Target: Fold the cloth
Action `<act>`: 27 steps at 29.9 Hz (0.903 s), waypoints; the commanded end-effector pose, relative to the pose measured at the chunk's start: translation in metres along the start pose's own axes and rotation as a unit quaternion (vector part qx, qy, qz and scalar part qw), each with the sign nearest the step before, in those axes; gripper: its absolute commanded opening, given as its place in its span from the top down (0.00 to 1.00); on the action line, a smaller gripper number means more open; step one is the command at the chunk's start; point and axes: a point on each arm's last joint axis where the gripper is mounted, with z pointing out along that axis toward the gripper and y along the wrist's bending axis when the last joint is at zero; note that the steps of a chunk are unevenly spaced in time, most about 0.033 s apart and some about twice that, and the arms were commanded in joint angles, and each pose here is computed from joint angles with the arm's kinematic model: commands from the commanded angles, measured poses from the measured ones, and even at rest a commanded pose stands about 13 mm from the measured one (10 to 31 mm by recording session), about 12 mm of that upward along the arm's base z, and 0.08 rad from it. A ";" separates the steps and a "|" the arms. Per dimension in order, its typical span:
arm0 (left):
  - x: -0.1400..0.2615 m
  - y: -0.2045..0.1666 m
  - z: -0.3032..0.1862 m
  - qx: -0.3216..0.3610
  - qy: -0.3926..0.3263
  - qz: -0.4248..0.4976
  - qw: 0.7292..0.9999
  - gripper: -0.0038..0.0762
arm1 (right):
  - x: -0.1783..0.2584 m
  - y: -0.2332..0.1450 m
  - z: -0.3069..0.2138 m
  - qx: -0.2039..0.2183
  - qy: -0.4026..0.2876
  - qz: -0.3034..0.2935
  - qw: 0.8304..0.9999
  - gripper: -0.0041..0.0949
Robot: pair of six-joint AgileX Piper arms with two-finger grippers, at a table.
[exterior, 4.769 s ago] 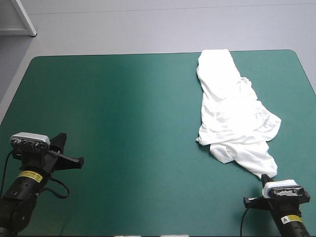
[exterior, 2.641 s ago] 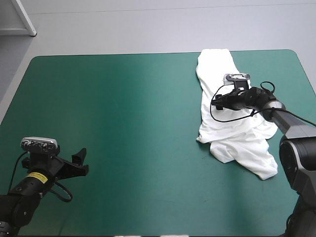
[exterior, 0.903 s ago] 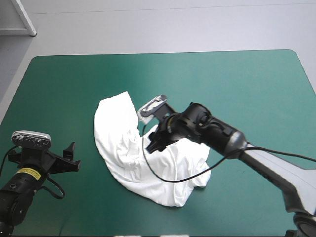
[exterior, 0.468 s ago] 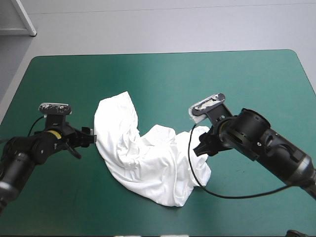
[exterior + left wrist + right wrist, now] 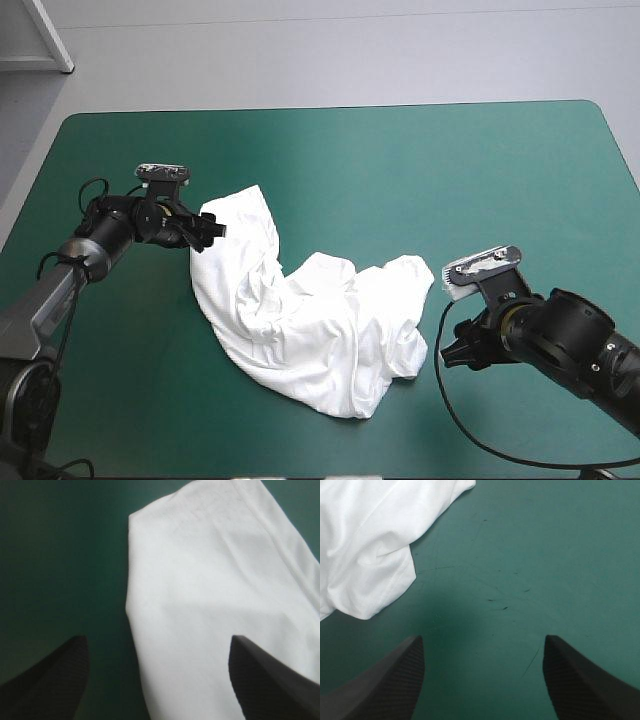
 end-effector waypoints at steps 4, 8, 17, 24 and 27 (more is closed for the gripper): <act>-0.016 0.011 0.026 -0.005 -0.029 -0.041 0.999 0.25 | -0.003 -0.007 -0.012 0.001 -0.040 0.012 0.999 0.32; -0.010 0.011 0.048 -0.001 -0.006 -0.047 0.999 0.25 | -0.008 -0.006 -0.012 -0.003 -0.066 0.009 0.998 0.32; -0.003 0.005 0.058 0.037 0.022 -0.058 0.997 0.53 | -0.036 -0.006 0.014 0.016 -0.103 0.014 0.994 0.32; 0.002 0.004 0.062 0.038 0.042 -0.037 0.998 0.96 | -0.062 -0.012 0.073 -0.020 -0.068 0.027 0.997 0.32; 0.002 0.004 0.062 0.039 0.045 -0.035 0.998 0.96 | -0.072 -0.013 0.100 -0.040 -0.064 0.029 0.997 0.32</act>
